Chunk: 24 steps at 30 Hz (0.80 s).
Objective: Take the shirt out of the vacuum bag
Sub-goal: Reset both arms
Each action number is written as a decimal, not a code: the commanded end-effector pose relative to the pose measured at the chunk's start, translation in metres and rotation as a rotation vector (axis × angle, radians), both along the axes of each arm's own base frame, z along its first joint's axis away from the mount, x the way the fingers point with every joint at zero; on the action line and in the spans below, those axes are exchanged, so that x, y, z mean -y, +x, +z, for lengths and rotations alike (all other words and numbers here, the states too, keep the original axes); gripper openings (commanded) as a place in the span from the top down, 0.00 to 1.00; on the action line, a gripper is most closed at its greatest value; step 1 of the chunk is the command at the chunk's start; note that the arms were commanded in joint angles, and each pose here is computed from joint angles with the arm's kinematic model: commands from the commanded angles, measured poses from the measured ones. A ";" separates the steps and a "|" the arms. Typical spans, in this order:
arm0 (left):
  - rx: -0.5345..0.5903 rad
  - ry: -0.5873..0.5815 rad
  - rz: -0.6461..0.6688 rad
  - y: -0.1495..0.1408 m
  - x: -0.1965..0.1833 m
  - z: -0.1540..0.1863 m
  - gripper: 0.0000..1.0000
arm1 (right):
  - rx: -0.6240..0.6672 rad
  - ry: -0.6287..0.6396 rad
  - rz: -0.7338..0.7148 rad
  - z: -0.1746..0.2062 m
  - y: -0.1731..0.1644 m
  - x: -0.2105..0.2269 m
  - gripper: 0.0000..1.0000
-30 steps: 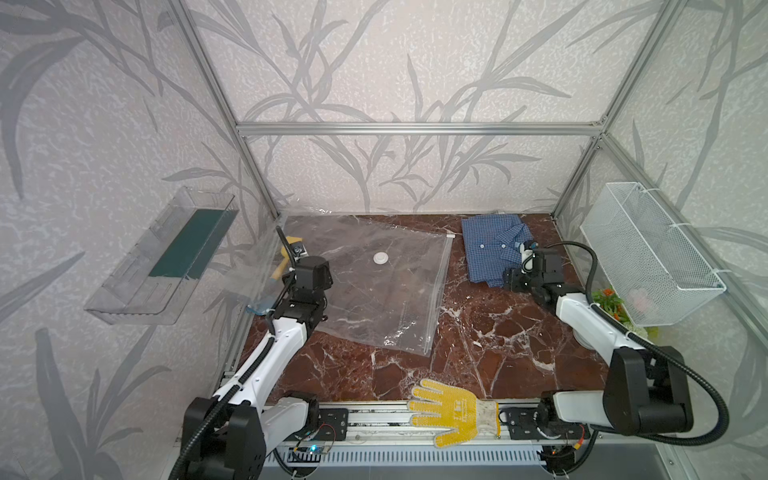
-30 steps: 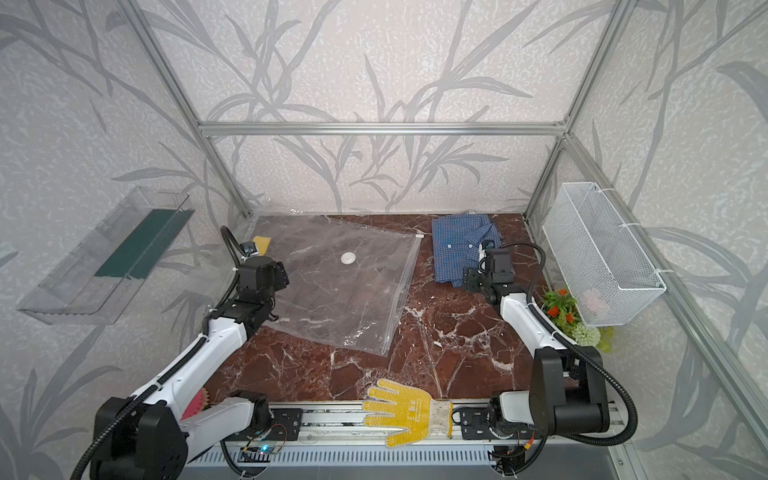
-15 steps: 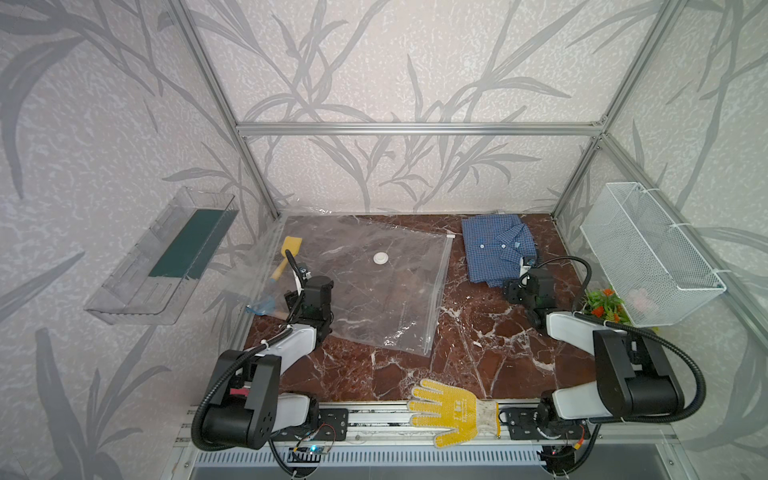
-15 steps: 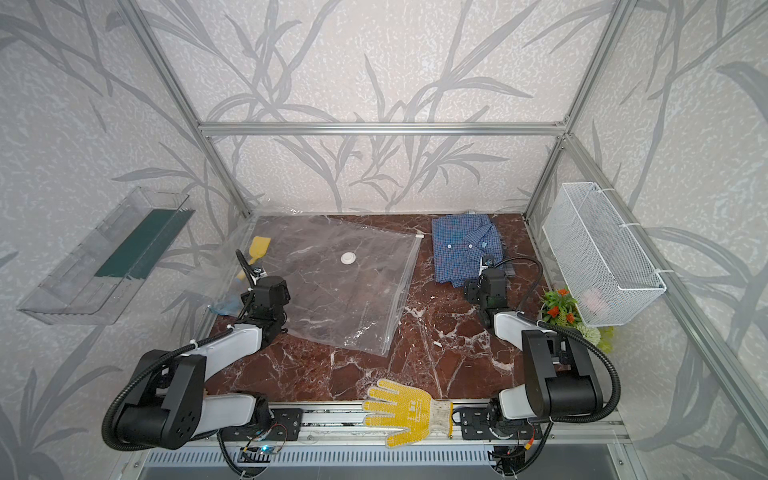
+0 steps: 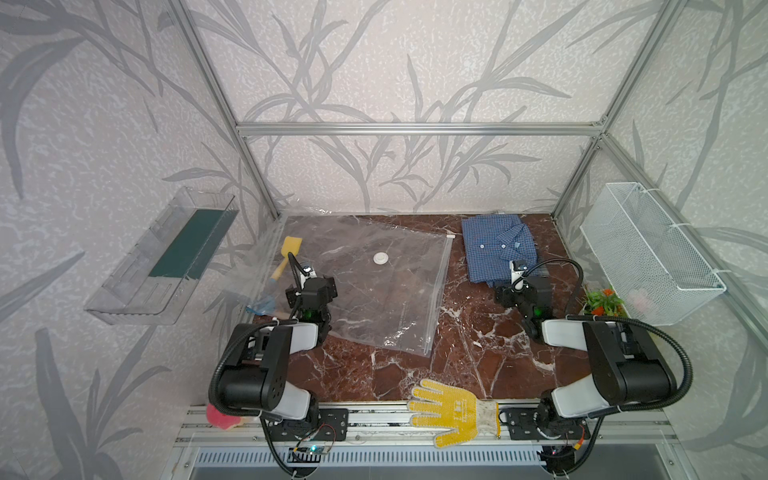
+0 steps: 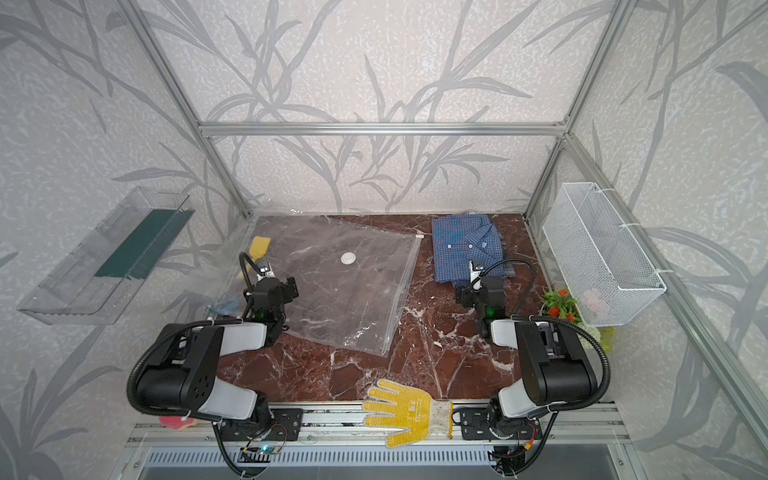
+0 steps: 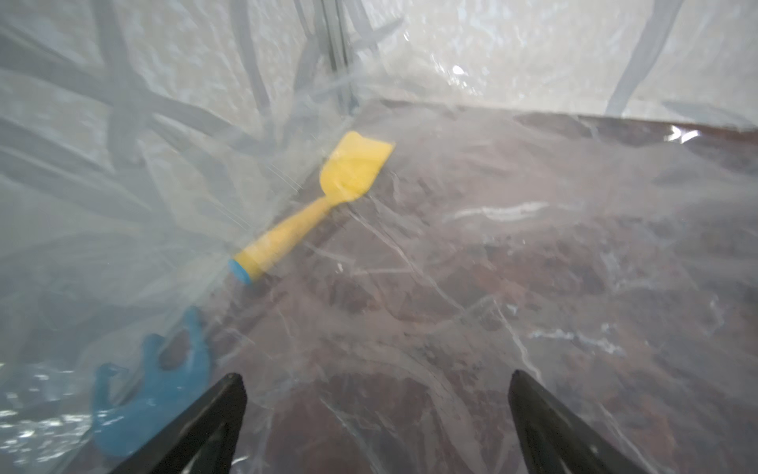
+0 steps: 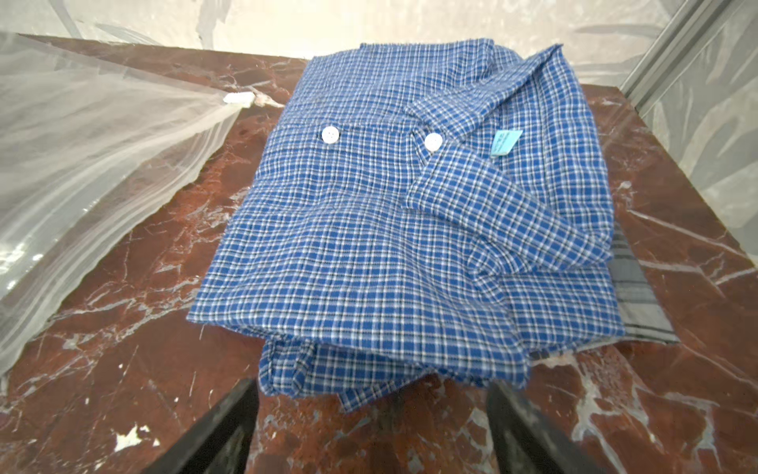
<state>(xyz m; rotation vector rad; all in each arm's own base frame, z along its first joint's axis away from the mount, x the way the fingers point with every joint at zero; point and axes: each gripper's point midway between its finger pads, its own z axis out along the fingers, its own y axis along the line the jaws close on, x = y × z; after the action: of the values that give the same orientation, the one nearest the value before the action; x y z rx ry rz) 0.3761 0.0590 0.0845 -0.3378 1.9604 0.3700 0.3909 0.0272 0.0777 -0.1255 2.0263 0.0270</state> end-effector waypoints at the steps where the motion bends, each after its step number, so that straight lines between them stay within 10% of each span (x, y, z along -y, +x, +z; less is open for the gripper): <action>1: 0.064 -0.031 -0.054 0.010 0.001 0.011 0.01 | 0.057 -0.001 0.024 0.012 0.005 -0.005 0.12; 24: 0.055 -0.031 -0.055 0.010 0.002 0.010 0.01 | 0.053 -0.013 0.019 0.011 0.006 -0.005 0.01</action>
<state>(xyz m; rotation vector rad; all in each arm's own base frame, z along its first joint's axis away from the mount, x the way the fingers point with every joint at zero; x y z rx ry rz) 0.3830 0.0579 0.0862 -0.3190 1.9465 0.2928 0.3930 0.0320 0.0830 -0.1449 2.0013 0.0345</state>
